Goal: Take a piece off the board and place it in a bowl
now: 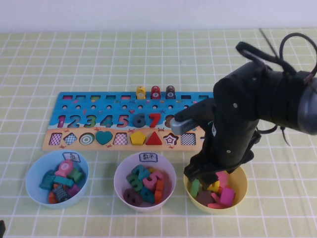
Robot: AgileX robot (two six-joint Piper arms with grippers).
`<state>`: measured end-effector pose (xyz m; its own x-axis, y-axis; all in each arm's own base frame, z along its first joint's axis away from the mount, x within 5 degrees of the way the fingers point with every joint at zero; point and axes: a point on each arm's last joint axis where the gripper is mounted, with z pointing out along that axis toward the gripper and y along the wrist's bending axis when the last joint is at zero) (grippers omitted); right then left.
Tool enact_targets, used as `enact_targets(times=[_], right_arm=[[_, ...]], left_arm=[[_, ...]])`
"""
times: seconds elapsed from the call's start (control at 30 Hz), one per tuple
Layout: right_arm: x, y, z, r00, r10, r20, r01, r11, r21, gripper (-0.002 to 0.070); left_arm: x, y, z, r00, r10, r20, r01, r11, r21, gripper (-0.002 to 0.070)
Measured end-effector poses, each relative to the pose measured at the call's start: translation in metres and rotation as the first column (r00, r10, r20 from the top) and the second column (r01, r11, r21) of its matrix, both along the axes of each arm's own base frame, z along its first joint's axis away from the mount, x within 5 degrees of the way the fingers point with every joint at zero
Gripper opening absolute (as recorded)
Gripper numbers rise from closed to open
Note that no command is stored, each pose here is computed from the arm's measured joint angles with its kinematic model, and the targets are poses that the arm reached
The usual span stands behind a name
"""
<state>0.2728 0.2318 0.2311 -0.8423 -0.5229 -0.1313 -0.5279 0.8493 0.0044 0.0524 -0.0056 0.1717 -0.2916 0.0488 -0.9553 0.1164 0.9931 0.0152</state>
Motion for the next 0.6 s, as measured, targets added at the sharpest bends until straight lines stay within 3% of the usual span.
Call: enact_targets(times=[0.13, 0.2, 0.27, 0.43, 0.6], right_arm=[[-0.009, -0.007, 0.035, 0.996, -0.016, 0.091, 0.008, 0.996, 0.086, 0.0277], [-0.02, -0.014, 0.064, 0.982, -0.026, 0.185, -0.007, 0.985, 0.174, 0.0141], [-0.036, -0.025, 0.09, 0.961, -0.047, 0.274, -0.03, 0.963, 0.269, 0.0058], [-0.095, -0.072, 0.138, 0.857, -0.133, 0.498, -0.141, 0.869, 0.474, -0.0006], [-0.156, -0.129, 0.14, 0.711, -0.23, 0.665, -0.271, 0.783, 0.56, -0.0012]], left_arm=[[0.0, 0.0, 0.0, 1.0, 0.0, 0.0, 0.0, 1.0, 0.0, -0.0005], [0.0, 0.0, 0.0, 1.0, 0.0, 0.0, 0.0, 1.0, 0.0, -0.0005], [0.0, 0.0, 0.0, 1.0, 0.001, 0.0, -0.001, 1.0, -0.002, -0.0005], [0.0, 0.0, 0.0, 1.0, 0.001, 0.0, -0.001, 1.0, -0.002, -0.0005], [0.0, 0.0, 0.0, 1.0, 0.001, 0.0, -0.001, 1.0, -0.002, -0.0005]])
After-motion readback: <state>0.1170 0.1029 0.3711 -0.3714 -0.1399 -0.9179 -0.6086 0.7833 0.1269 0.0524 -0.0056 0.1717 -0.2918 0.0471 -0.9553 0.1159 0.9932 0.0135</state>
